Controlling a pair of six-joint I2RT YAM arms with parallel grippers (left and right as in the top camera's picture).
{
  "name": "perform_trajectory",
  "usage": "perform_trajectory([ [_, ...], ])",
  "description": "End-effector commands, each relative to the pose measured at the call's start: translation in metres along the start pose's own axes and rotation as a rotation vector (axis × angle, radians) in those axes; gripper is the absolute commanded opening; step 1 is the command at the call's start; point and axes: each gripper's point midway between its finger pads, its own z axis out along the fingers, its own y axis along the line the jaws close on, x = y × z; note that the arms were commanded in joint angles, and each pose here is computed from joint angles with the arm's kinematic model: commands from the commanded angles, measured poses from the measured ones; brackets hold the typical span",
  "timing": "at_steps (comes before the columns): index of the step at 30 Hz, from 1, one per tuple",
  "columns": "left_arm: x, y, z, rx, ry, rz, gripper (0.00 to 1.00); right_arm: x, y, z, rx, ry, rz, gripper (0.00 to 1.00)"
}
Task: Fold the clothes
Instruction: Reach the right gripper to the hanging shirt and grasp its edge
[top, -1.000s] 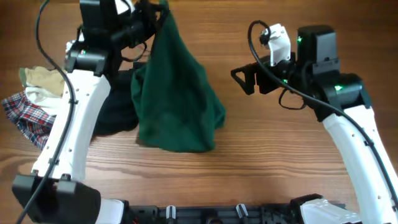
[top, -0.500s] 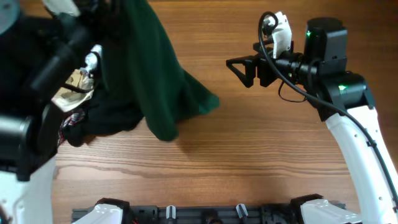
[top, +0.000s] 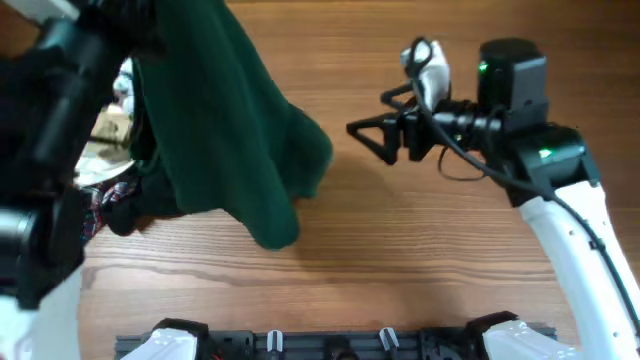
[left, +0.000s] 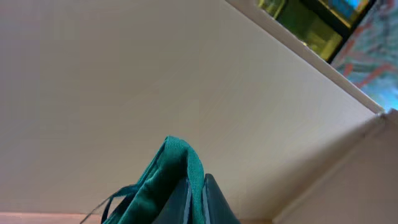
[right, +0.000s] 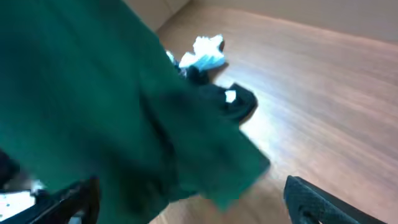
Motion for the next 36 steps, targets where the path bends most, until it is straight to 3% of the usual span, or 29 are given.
perform_trajectory([
  [1, 0.009, 0.018, 0.033, -0.052, 0.012, -0.038, 0.04, 0.000, 0.014, 0.006, 0.120, 0.016, -0.032, 0.95],
  [4, 0.028, 0.032, 0.064, -0.073, 0.049, -0.054, 0.04, 0.009, 0.038, 0.022, 0.181, 0.042, -0.029, 0.95],
  [10, 0.019, 0.046, 0.073, -0.141, -0.025, -0.153, 0.04, 0.009, 0.063, 0.043, 0.371, -0.047, 0.098, 0.95],
  [17, 0.006, 0.044, 0.070, -0.135, -0.086, -0.252, 0.04, 0.030, 0.089, 0.123, 0.332, -0.023, 0.187, 0.95],
  [23, -0.021, 0.037, 0.050, -0.130, -0.178, -0.249, 0.04, 0.027, 0.113, 0.147, 0.293, -0.075, 0.155, 0.95],
  [36, -0.012, -0.004, 0.037, -0.035, -0.137, -0.263, 0.04, 0.015, 0.150, 0.202, 0.153, -0.193, 0.121, 0.93],
])
